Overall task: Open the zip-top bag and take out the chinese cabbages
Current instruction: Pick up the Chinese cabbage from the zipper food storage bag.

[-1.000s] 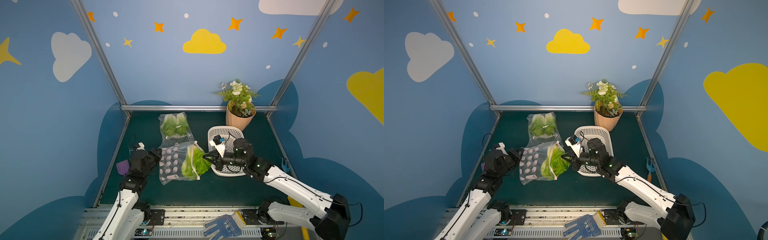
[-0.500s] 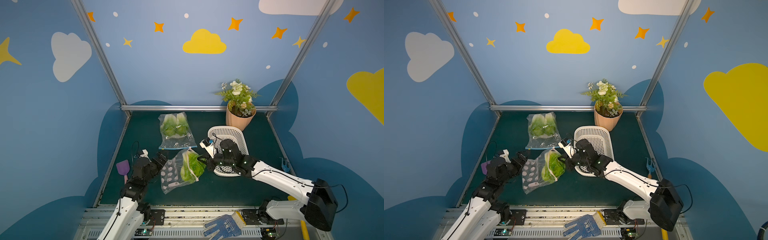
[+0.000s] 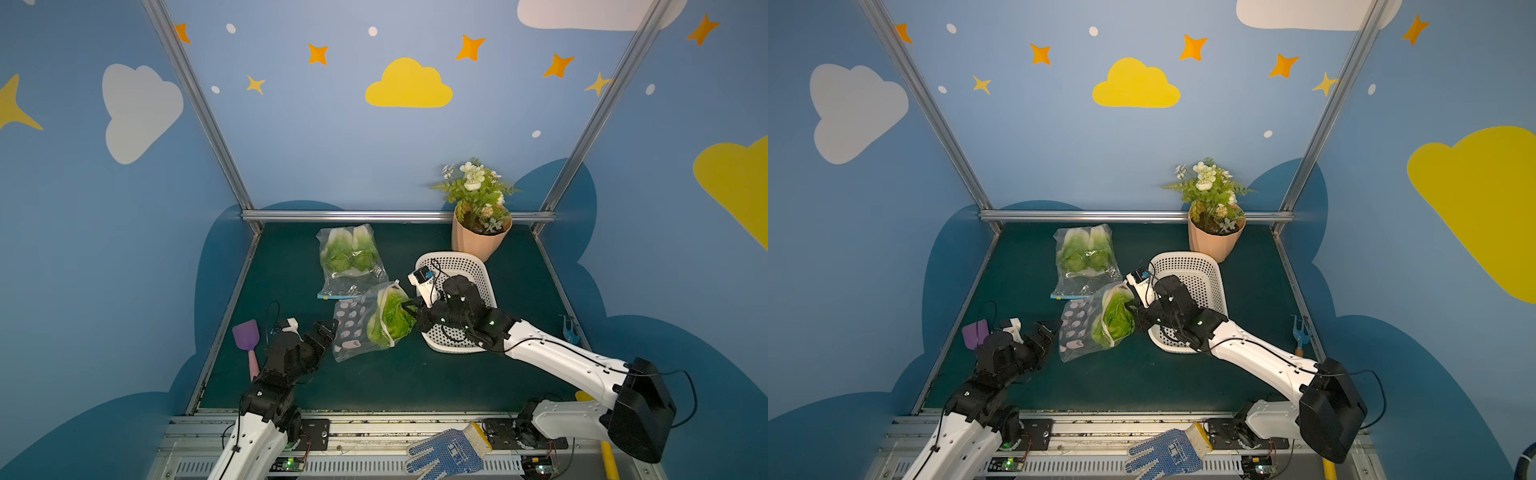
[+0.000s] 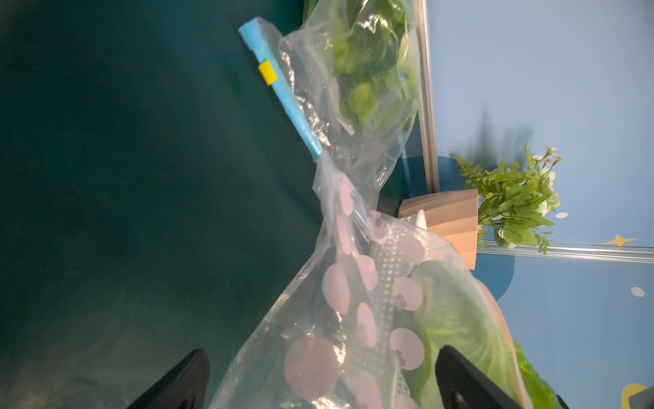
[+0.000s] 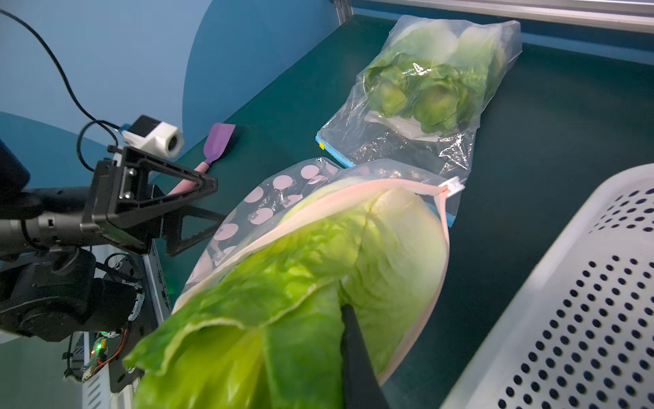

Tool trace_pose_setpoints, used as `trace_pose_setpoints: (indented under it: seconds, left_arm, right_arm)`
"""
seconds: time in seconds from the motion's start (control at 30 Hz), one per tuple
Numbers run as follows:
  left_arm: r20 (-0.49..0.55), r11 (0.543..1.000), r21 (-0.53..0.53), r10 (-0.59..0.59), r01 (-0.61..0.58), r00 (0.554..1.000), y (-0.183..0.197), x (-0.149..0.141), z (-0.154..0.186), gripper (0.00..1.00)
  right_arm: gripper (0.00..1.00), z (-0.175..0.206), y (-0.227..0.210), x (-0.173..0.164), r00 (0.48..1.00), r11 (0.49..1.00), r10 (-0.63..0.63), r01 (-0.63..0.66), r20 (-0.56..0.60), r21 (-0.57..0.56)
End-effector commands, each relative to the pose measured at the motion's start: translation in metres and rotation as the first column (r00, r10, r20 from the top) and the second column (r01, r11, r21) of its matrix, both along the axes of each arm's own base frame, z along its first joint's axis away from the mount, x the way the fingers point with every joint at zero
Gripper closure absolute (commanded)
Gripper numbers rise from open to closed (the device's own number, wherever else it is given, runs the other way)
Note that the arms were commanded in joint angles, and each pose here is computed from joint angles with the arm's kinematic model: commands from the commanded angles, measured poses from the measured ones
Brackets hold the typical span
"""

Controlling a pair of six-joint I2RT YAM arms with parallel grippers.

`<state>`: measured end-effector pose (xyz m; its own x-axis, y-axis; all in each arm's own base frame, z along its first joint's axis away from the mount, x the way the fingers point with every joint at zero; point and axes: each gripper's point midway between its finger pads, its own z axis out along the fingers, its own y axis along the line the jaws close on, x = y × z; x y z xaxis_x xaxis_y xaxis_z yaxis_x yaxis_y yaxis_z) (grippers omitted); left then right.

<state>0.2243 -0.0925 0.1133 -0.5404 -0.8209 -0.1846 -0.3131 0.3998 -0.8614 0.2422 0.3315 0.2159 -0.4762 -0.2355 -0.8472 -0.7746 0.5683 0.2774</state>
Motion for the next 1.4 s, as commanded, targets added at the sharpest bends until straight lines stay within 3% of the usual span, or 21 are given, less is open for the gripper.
trace_pose_setpoints:
  seconds: [0.0, 0.23, 0.33, 0.5, 0.77, 0.83, 0.87, 1.0, 1.07, 1.37]
  left_arm:
    - [0.009, 0.999, -0.05, -0.003, 0.003, 1.0, -0.006, -0.001, 0.001, 0.0]
    - [0.072, 0.986, -0.168, 0.027, -0.014, 0.997, -0.016, 0.01, 0.001, 0.0]
    - [0.062, 0.986, -0.167, 0.04, -0.03, 0.997, -0.014, 0.01, -0.004, 0.0]
    - [0.114, 0.971, -0.225, 0.11, -0.082, 0.987, -0.008, 0.019, 0.012, 0.0]
    - [0.178, 0.959, -0.278, 0.104, -0.052, 0.978, -0.014, 0.026, 0.035, 0.01]
    - [0.201, 0.955, -0.293, 0.099, -0.037, 0.975, -0.017, 0.028, 0.044, 0.07]
    - [0.205, 0.955, -0.295, 0.096, -0.032, 0.974, -0.018, 0.028, 0.047, 0.16]
    - [0.217, 0.961, -0.276, 0.09, -0.027, 0.972, -0.019, 0.03, 0.058, 0.74]
    - [0.205, 0.968, -0.246, 0.107, -0.055, 0.973, -0.014, 0.031, 0.056, 0.95]
    - [0.158, 0.966, -0.095, 0.255, -0.242, 0.954, 0.024, 0.029, 0.038, 0.96]
  right_arm:
    - [1.0, 0.034, 0.007, 0.01, 0.998, 0.996, -0.023, 0.018, 0.053, 0.088]
    - [1.0, 0.04, 0.009, 0.011, 0.999, 0.994, -0.019, 0.013, 0.05, 0.106]
    - [1.0, 0.048, 0.01, 0.01, 0.998, 0.992, -0.01, 0.003, 0.057, 0.128]
    - [1.0, 0.059, 0.012, 0.007, 0.998, 0.987, 0.007, -0.017, 0.068, 0.161]
    - [1.0, 0.068, 0.015, 0.005, 0.997, 0.978, 0.022, -0.036, 0.069, 0.204]
    - [1.0, 0.068, 0.016, 0.004, 0.998, 0.978, 0.026, -0.039, 0.065, 0.207]
    - [1.0, 0.068, 0.016, 0.004, 0.998, 0.977, 0.029, -0.041, 0.063, 0.208]
    - [1.0, 0.066, 0.016, 0.003, 0.998, 0.978, 0.035, -0.046, 0.059, 0.205]
    - [1.0, 0.065, 0.013, 0.001, 0.997, 0.98, 0.038, -0.048, 0.06, 0.191]
    - [1.0, 0.067, -0.023, -0.004, 0.996, 0.986, -0.024, 0.009, 0.087, 0.167]
